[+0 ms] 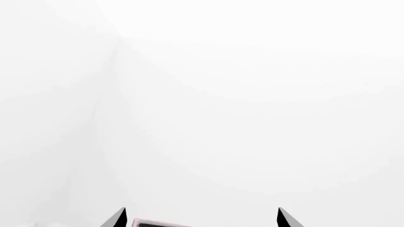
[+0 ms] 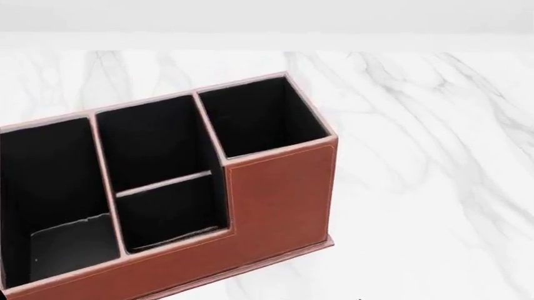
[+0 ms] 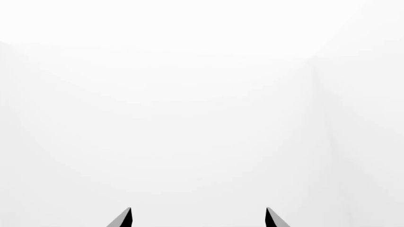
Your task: Pick up the book and place it in the back compartment of the caddy.
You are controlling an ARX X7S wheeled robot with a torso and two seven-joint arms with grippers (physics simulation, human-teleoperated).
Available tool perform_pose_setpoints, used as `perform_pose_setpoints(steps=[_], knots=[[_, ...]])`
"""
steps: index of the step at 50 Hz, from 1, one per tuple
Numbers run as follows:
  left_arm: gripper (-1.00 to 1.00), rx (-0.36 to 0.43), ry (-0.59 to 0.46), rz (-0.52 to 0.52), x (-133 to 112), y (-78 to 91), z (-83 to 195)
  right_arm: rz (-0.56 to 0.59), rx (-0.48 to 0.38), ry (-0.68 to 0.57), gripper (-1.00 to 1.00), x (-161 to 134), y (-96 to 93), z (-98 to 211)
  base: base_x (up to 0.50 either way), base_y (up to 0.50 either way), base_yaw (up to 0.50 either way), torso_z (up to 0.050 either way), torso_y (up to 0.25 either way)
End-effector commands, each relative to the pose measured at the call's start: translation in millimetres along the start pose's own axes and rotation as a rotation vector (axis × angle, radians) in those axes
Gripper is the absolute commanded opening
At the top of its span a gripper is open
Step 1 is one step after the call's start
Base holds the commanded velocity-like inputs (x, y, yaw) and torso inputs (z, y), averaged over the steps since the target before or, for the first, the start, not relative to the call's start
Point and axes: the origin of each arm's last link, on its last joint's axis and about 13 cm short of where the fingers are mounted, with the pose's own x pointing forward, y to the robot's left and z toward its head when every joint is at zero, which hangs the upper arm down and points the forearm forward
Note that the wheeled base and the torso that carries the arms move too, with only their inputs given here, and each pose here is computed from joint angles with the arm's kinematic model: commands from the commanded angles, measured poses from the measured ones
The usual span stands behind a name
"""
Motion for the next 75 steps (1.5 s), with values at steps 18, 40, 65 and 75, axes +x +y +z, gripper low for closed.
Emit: perform_pose_setpoints(steps=[18,40,65,75], knots=[[1.0,0.003,0.005,0.001,1,0.0,-1,-0.016,-0.06,0.008,1.0,1,1.6,-4,0.0,0.0,0.0,0.0,0.0],[1.0,0.004,0.002,0.0,0,0.0,-1,-0.018,-0.065,0.003,1.0,1,2.0,-3,0.0,0.03,0.0,0.0,0.0],[1.0,0.007,0.01,0.002,1,-0.2,-2,-0.007,-0.01,-0.027,1.0,-1,0.8,-1,0.0,0.04,0.0,0.0,0.0],[1.0,0.037,0.01,-0.023,14,4.0,-6,0.001,-0.016,-0.021,1.0,-2,2.6,-4,0.0,0.0,0.0,0.0,0.0]])
